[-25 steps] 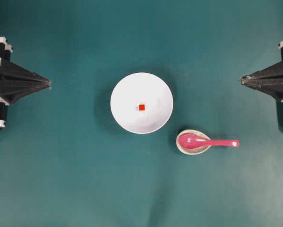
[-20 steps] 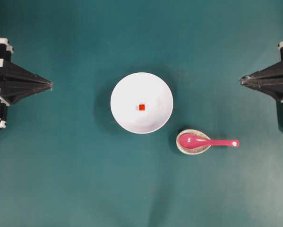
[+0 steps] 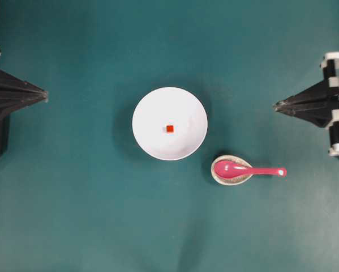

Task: Grip the spoon and scoop the red block from the bowl with right arm.
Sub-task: 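Move the right gripper toward the pink spoon handle in the spoon rest, then lower the right gripper and close it on the pink spoon handle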

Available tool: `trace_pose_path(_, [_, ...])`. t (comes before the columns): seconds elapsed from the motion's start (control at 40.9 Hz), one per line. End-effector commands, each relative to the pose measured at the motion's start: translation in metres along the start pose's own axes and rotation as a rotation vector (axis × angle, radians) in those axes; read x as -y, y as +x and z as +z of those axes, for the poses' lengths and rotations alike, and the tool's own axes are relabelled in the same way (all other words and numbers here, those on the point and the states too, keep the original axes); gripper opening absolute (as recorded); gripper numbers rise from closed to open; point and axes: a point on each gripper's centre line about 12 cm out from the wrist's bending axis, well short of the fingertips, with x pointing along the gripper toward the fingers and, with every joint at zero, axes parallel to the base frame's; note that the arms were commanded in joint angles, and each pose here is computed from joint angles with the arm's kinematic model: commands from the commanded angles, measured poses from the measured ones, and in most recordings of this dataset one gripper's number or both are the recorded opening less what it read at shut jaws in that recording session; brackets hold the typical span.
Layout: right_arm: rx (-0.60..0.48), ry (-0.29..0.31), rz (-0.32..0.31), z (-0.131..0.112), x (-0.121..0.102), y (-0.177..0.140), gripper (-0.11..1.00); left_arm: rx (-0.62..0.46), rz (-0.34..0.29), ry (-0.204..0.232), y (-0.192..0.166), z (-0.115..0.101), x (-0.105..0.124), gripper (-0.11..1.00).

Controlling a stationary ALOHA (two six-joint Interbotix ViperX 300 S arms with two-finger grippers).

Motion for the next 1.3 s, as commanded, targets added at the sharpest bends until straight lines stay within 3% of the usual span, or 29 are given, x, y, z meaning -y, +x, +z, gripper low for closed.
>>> trace_pose_path(0.0, [-0.006,0.005,0.003,-0.009,-0.001,0.003,0.01,0.040,0.006,0.007,0.000,0.015,-0.001,0.00])
trace_pose_path(0.049, [-0.005,0.007,0.005,-0.017,-0.001,0.003,0.04,0.038,0.011,0.007,0.000,0.015,-0.002,0.00])
trace_pose_path(0.22, [-0.024,0.061,-0.001,-0.058,0.001,-0.003,0.34,0.012,0.027,0.009,0.001,0.010,-0.005,0.00])
trace_pose_path(0.489, [-0.088,0.196,0.054,-0.100,-0.011,-0.012,0.36,0.036,0.057,0.012,-0.003,0.015,-0.010,0.00])
trace_pose_path(0.612, [-0.171,0.204,0.091,-0.115,-0.021,-0.010,0.37,0.036,0.060,0.011,-0.003,0.015,-0.011,0.00])
trace_pose_path(0.783, [-0.256,0.232,0.094,-0.132,-0.031,-0.009,0.38,0.023,0.061,0.012,-0.002,0.011,-0.011,0.00])
trace_pose_path(1.076, [-0.275,0.297,0.079,-0.138,-0.047,-0.001,0.39,0.030,0.061,0.009,-0.001,0.011,-0.011,0.00])
trace_pose_path(1.272, [-0.318,0.307,0.068,-0.144,-0.055,0.006,0.47,0.029,0.061,-0.001,0.000,0.010,-0.011,0.00])
